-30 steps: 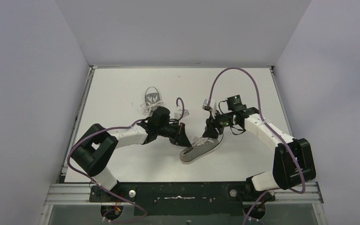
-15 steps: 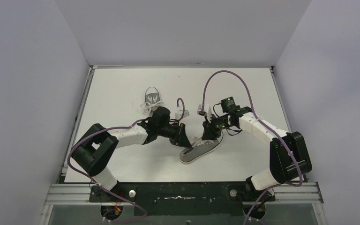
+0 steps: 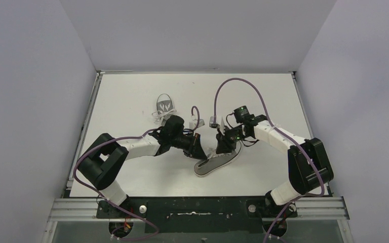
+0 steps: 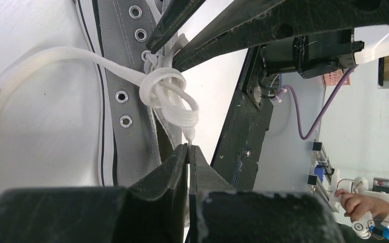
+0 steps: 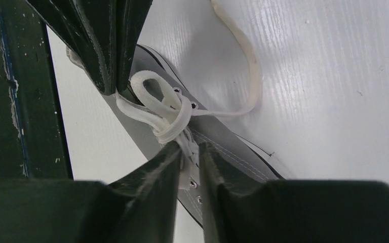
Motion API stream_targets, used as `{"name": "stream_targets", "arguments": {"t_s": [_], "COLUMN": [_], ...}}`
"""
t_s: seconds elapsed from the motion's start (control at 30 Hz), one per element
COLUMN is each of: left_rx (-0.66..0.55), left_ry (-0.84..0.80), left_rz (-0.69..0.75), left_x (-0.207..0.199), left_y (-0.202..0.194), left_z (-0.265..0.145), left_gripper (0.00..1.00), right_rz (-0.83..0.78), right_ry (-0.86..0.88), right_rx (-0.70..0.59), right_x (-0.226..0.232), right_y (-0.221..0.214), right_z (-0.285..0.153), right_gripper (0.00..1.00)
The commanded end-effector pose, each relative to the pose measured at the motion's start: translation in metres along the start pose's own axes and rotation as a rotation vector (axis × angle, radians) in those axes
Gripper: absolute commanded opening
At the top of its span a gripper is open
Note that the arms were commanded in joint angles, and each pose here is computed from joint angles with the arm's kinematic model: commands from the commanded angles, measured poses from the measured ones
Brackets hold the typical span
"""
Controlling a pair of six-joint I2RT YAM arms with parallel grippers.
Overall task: Tie the shoes
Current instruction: Adjust the shoelace on the shoe.
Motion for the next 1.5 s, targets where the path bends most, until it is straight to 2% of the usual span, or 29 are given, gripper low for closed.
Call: {"name": "stream_targets", "arguments": {"t_s": [0.0,0.1,0.33,0.47,0.63,0.87,1.1,1.47], "left_rx": [-0.037,-0.032,-0.013,-0.021,-0.040,-0.009,-0.010,-0.013], "left_ry": [-0.049,-0.041,0.013,0.046,0.075,0.136,0.206,0.261], "left_rz": [0.049,0.041,0.003,-0.016,-0.024,-0.025,-0.034,-0.016], "left_x": [-0.010,-0.010,-0.003,0.003,0.004,0.008,0.028,0.042], "left_y": [0.017,0.015,0.001,-0.004,-0.006,-0.013,-0.009,0.005], "left_z": [0.001,0.000,-0.011,-0.020,-0.034,-0.046,-0.056,-0.058], "left_gripper": [0.00,0.00,0.00,0.00,0.00,0.00,0.00,0.00], "right_rz": [-0.068,-0.054,-0.028,-0.010,0.014,0.048,0.105,0.087], "right_ry": [-0.007,-0.003,0.005,0.014,0.000,-0.024,-0.094,-0.069], "right_rx": [-0.041,-0.022,0.005,0.011,-0.003,-0.036,-0.077,-0.070], "right_x": [-0.003,0.001,0.018,0.022,0.021,0.022,0.015,0.017], "right_y": [0.019,0.017,0.004,0.001,0.003,0.005,0.008,0.009], "right_z": [-0.003,-0.006,-0.013,-0.010,-0.003,0.001,0.003,0.007], "right_gripper": [0.13,0.00,0.00,0.04,0.04,0.06,0.10,0.13]}}
Point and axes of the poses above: each gripper's point midway between its finger pads, its own z axis out along the fingers, its own x axis along the line the jaws close on, y = z × x, the point moved 5 cm from there along -z, back along the fingers, and after that the axes turned 9 degrees about z, right-handed, at the moved point
